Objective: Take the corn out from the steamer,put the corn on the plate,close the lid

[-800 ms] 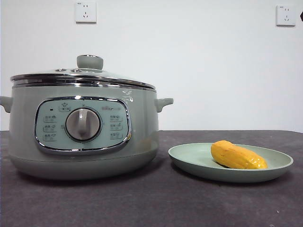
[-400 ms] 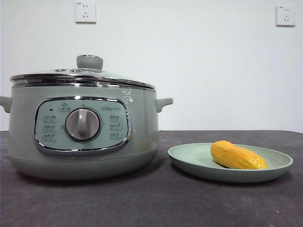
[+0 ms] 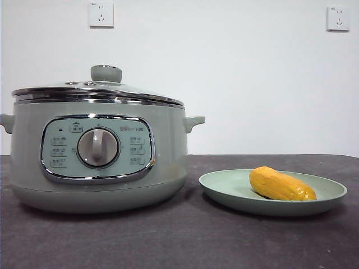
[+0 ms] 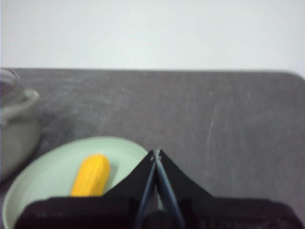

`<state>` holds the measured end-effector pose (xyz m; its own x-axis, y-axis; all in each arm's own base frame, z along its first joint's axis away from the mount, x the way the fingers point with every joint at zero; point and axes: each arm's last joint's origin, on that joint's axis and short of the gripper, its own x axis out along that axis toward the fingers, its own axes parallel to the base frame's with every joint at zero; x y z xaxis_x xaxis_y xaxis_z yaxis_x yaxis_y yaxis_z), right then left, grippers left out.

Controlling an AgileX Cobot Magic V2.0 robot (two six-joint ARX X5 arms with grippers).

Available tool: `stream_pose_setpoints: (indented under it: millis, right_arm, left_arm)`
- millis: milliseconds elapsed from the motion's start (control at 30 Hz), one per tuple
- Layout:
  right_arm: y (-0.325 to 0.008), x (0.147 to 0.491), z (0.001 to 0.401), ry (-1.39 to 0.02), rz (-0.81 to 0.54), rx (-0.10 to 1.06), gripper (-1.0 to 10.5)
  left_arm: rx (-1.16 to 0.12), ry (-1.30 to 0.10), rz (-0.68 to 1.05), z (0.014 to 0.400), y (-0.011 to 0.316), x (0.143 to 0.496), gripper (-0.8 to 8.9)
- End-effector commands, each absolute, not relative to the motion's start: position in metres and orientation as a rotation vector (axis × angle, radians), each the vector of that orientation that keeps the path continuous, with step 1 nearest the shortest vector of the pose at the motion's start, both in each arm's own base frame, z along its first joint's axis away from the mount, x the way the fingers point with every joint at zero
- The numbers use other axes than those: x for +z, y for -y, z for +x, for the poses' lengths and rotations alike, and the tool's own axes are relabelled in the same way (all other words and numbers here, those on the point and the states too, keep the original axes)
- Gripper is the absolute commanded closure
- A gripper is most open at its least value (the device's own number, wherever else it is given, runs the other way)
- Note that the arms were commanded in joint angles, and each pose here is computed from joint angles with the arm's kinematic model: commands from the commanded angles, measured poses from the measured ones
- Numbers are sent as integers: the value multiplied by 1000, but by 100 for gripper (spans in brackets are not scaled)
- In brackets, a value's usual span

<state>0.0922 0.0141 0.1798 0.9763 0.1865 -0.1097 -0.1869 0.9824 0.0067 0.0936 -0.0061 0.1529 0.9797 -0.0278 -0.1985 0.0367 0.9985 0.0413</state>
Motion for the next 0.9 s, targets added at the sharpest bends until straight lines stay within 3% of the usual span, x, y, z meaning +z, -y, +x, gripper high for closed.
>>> stream_pose_setpoints:
  millis: [33,333,900]
  right_arm:
    - [-13,167,93,-115,41,178,945]
    - [-14,148,95,-185,76,174,945]
    - [-14,148,95,-184,100,166,945]
  left_arm:
    - [-30,-205,39,94,6,149,815]
    - [-30,-205,39,94,6,149,815]
    - [-30,-205,39,94,6,149,815]
